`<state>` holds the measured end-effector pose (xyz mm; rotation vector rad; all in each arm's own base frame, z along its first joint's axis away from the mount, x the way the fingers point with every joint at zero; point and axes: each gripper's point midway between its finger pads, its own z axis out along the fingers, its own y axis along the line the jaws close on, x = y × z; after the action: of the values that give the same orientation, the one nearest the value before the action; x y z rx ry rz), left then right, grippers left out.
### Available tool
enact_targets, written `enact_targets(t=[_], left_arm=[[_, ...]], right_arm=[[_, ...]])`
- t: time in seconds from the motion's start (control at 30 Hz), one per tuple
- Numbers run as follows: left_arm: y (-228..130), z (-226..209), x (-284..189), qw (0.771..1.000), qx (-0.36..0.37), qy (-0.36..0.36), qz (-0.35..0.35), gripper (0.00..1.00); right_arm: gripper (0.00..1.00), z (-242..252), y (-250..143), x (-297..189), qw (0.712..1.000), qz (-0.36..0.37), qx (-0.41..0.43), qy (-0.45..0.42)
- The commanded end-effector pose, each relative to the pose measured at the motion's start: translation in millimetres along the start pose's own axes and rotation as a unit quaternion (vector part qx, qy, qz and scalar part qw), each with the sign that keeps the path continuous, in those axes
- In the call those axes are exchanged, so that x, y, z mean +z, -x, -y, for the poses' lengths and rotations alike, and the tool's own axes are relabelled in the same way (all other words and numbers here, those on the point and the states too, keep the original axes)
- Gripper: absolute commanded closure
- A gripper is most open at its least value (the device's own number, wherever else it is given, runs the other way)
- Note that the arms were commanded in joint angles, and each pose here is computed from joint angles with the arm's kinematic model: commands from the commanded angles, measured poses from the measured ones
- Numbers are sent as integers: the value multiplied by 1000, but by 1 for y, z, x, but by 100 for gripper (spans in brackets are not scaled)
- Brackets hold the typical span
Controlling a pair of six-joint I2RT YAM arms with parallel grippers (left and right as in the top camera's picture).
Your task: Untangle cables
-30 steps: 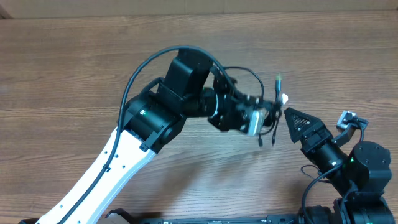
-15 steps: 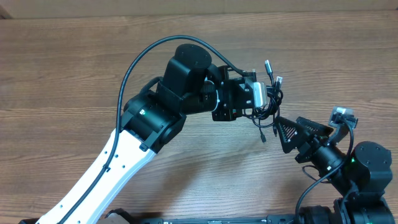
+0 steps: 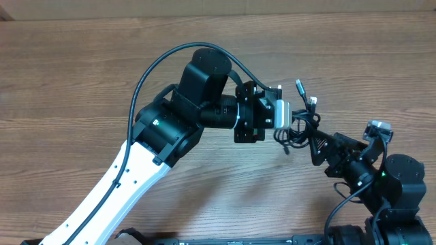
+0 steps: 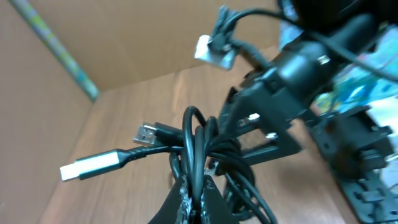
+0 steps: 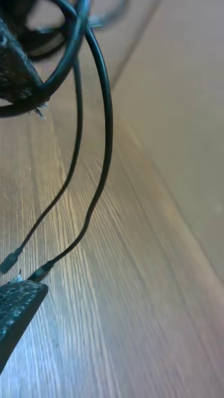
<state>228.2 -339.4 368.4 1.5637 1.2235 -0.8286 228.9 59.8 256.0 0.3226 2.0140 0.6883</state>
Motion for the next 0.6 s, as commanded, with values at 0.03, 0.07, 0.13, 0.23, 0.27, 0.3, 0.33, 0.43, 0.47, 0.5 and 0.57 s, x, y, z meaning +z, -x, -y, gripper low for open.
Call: enact_targets(t=[0.03,0.07,0.13,0.23,0.27,0.3,0.33,0.43,0.47,0.5,0.57], left_arm=[[33,24,-13,997,12,-55,60,96],[34,25,-13,996,12,-59,62,96],[35,27,-13,996,12,-65,67,96],[37,29,-14,995,12,-72,72,96],[37,29,-14,995,12,-72,72,96],[37,29,-14,995,12,-72,72,96],[37,29,-14,995,12,-72,72,96],[37,29,-14,995,12,-72,72,96],[37,29,-14,995,12,-72,72,96],[37,29,-14,995,14,-72,72,96],[37,29,-14,995,14,-70,71,96]], right_arm=[[18,6,12,-4,999,27,20,-25],[18,6,12,-4,999,27,20,-25],[18,7,12,-4,999,28,20,-27],[18,26,12,-5,994,39,73,-75],[18,31,12,-5,991,41,86,-89],[18,41,10,-5,987,44,107,-114],[18,52,7,-6,981,44,125,-142],[18,63,3,-2,975,36,141,-170],[18,65,1,0,974,30,143,-173],[18,67,0,3,973,25,147,-178],[18,71,-4,8,968,14,165,-188]])
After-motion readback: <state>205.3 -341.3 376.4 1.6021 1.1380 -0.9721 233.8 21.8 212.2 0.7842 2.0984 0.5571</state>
